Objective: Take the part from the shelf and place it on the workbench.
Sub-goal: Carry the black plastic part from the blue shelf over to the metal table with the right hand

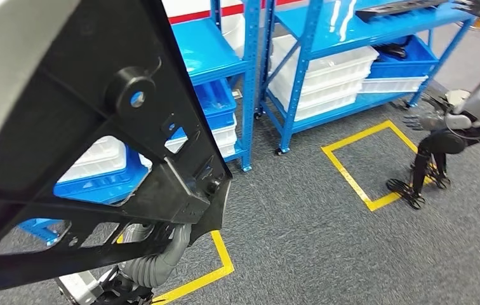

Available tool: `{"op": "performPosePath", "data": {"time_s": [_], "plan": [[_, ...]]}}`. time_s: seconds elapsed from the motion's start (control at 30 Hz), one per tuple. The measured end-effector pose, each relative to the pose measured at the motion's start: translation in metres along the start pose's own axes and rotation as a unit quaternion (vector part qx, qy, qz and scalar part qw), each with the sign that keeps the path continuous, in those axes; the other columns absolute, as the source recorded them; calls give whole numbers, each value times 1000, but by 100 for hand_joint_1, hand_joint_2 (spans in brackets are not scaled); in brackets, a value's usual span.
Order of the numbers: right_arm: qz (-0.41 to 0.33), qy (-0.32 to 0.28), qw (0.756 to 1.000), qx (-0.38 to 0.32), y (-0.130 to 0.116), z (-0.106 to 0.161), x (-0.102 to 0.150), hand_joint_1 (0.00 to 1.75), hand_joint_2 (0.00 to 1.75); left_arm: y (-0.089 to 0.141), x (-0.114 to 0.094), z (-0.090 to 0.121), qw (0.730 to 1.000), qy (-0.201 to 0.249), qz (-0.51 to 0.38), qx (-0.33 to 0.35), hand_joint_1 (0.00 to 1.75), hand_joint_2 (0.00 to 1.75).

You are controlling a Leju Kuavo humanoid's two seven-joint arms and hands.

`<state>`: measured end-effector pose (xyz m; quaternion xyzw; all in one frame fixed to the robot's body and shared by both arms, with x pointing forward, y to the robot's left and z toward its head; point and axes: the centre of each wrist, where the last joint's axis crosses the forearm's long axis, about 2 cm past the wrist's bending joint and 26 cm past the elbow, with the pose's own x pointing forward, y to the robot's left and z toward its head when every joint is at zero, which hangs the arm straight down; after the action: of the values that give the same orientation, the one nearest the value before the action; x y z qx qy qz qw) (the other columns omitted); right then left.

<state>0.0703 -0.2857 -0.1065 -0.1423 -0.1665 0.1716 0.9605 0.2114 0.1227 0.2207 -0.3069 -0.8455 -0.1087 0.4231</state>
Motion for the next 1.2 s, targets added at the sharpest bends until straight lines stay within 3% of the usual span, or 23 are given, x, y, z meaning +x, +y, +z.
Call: {"op": "performPosePath", "data": {"time_s": [1.2], "plan": [[-3, -3, 1000, 5, 5, 1, 4, 0, 0, 1, 1, -2, 1000, 1, -1, -6, 175, 175]]}}
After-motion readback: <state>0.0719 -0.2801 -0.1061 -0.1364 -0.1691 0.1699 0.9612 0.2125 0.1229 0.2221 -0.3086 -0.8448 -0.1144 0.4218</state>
